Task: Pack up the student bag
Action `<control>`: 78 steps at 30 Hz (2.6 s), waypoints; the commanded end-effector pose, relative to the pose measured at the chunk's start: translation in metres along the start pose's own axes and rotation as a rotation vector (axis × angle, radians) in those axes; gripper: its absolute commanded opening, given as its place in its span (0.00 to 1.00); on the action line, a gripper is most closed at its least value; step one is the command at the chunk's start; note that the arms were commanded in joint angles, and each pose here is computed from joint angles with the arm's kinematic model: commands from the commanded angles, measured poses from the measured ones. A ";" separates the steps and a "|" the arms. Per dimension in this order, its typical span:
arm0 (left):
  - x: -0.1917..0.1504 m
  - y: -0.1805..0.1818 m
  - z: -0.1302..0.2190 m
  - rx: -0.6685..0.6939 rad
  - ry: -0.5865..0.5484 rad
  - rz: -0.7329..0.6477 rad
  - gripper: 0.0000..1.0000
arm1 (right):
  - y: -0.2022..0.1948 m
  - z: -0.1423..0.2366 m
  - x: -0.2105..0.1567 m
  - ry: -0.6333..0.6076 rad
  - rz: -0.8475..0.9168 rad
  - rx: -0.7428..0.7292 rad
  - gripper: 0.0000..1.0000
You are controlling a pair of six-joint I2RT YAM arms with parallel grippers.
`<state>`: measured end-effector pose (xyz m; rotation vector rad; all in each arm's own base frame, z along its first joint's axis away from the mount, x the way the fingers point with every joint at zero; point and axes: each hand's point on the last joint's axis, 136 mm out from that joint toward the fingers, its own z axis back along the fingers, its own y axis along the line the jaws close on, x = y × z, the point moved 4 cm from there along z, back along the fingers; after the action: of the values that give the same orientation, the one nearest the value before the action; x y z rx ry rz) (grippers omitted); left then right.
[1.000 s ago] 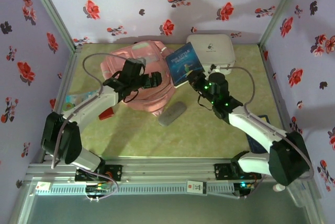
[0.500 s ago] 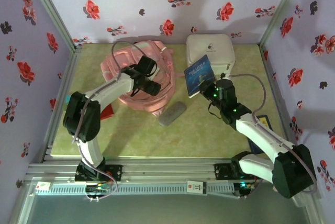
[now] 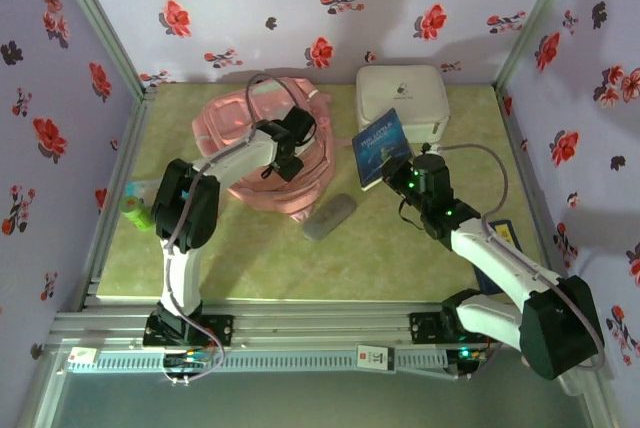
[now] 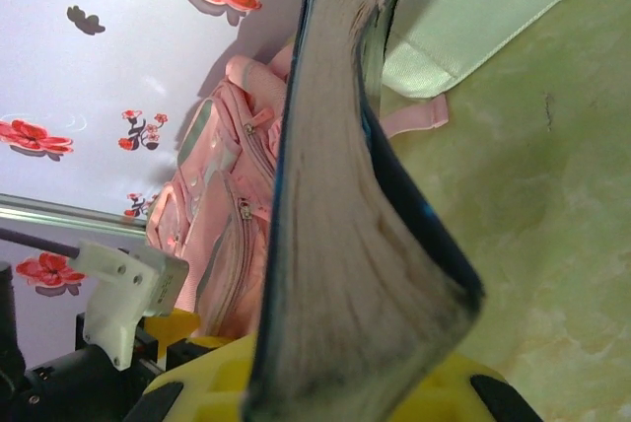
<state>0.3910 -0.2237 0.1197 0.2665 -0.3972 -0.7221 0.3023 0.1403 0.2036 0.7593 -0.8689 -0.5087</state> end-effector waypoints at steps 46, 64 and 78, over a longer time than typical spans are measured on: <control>0.068 0.084 0.176 0.217 -0.602 0.477 0.00 | 0.078 -0.024 -0.052 0.328 -0.034 0.404 0.11; 0.061 0.085 0.173 0.215 -0.576 0.488 0.00 | 0.089 -0.127 -0.079 0.347 -0.234 0.311 0.10; 0.056 0.095 0.166 0.177 -0.553 0.511 0.00 | 0.084 -0.230 -0.110 0.312 -0.334 0.132 0.14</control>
<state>0.4064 -0.2192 0.2639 0.1980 -0.8466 -0.3750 0.4257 0.3459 0.1159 1.0762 -0.4636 -0.5714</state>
